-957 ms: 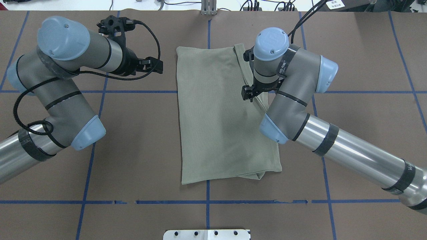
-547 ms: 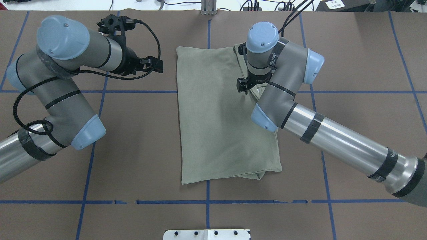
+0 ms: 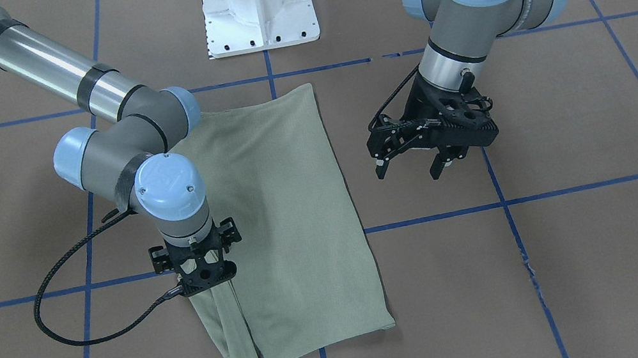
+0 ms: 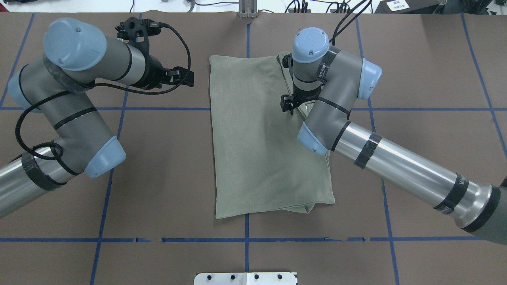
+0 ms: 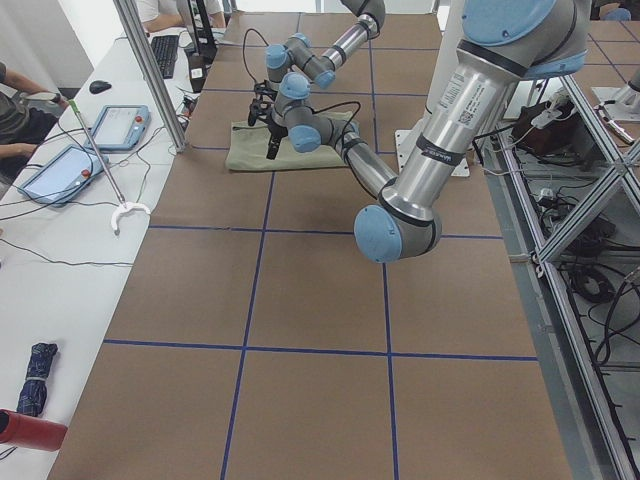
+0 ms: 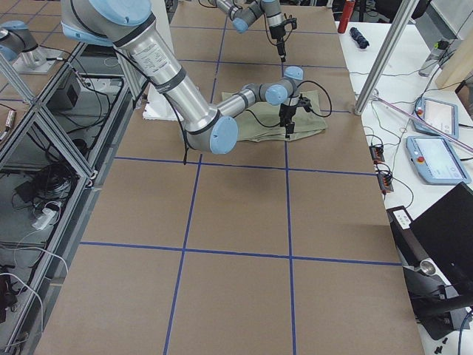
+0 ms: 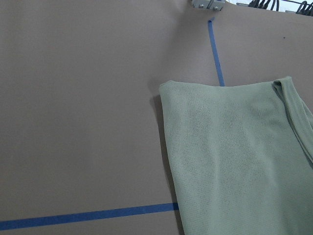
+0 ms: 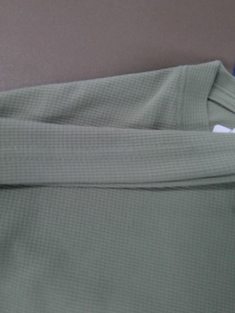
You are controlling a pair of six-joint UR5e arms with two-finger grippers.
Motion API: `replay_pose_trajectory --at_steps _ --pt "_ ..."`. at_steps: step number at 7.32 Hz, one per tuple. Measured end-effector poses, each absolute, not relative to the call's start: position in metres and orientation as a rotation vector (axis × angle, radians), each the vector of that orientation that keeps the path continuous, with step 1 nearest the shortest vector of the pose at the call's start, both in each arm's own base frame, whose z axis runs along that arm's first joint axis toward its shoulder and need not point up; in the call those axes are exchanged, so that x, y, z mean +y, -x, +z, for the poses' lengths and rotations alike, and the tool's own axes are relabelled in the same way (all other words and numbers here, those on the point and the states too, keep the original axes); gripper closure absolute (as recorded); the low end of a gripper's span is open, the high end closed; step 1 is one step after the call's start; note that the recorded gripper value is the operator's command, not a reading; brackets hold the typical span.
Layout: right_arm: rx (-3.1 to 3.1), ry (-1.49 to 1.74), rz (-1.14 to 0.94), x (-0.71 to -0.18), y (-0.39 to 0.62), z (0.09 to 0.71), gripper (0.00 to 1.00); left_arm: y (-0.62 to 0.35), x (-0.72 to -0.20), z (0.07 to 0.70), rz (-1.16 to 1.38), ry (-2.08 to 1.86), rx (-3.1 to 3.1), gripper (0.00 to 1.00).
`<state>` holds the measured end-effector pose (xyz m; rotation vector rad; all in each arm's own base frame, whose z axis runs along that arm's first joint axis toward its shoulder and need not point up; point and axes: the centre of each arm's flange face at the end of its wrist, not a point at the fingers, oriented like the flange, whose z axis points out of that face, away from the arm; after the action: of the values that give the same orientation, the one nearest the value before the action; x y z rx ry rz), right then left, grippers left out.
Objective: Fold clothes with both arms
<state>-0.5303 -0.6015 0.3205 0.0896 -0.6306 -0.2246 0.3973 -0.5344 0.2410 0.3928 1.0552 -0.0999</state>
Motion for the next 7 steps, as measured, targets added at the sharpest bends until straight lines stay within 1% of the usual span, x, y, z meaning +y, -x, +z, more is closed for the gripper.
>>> replay_pose_trajectory --at_steps 4,7 --pt "-0.615 -0.080 -0.230 -0.612 0.510 0.343 0.00 -0.398 -0.534 0.240 -0.098 -0.392 1.058 0.01" --pt "-0.585 -0.091 -0.208 -0.638 0.470 0.367 0.00 -0.399 -0.534 0.237 -0.097 -0.394 1.062 0.01"
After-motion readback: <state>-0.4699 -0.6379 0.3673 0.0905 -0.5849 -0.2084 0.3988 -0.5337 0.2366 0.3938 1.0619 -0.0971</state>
